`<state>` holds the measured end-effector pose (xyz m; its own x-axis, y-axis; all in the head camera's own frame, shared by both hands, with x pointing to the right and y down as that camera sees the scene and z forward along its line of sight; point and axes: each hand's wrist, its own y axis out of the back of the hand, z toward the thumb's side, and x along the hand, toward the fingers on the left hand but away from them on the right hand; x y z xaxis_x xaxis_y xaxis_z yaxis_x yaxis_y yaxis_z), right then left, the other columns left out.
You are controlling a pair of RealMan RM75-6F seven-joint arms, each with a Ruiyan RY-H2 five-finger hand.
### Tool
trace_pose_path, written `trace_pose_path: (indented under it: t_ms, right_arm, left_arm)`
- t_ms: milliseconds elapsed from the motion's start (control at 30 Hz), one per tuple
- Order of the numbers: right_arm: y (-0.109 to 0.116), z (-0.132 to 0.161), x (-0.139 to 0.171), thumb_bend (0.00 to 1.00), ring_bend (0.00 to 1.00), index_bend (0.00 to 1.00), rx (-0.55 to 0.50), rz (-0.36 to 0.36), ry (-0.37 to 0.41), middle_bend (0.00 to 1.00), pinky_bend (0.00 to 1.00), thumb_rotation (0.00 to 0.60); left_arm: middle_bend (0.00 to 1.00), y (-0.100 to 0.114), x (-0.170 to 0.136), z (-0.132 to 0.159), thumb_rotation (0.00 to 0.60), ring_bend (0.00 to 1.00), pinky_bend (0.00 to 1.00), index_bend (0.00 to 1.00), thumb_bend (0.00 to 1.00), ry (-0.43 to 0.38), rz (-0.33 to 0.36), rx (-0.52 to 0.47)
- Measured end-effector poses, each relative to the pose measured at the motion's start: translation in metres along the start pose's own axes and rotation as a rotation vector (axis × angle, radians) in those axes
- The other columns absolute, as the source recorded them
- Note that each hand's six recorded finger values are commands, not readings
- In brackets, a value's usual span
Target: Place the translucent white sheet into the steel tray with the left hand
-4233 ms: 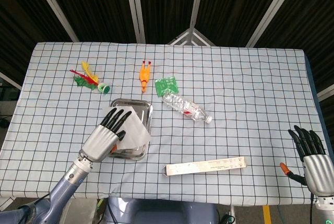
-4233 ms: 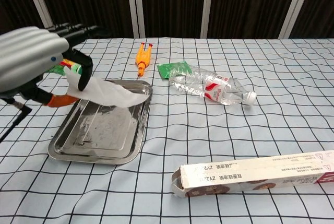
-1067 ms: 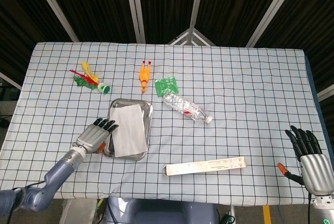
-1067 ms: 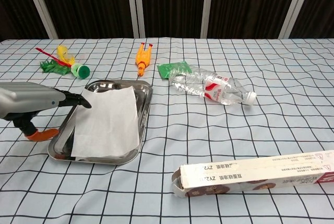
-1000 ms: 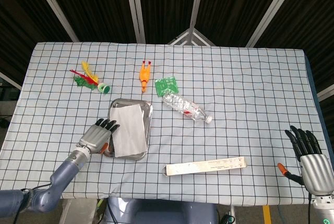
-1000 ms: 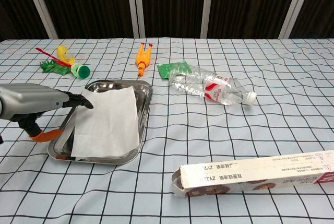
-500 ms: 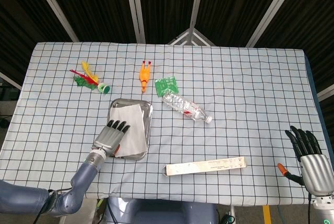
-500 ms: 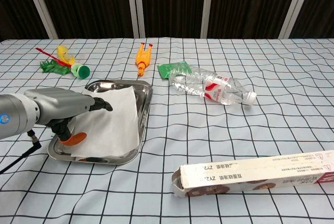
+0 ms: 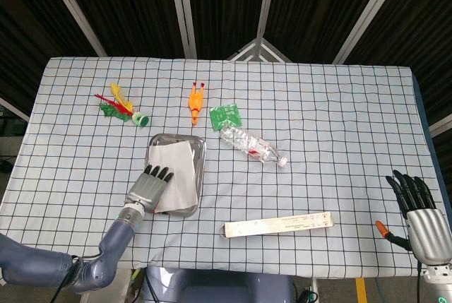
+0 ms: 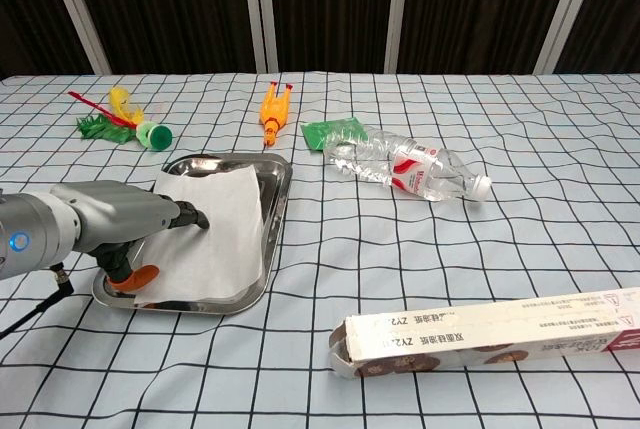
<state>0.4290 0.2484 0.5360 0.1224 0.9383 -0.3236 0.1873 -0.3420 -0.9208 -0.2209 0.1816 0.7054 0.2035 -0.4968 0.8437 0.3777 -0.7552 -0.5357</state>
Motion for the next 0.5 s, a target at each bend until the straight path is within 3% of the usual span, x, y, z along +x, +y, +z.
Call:
trace_pose_path:
  t_ms: [500]
  right_arm:
    - [-0.0001, 0.0005, -0.0002, 0.29, 0.0, 0.0, -0.002, 0.0, 0.0, 0.0, 0.0, 0.6]
  left_arm:
    - [0.0, 0.0051, 0.0024, -0.0011, 0.6, 0.0, 0.0, 0.0, 0.58, -0.056, 0.085, 0.216]
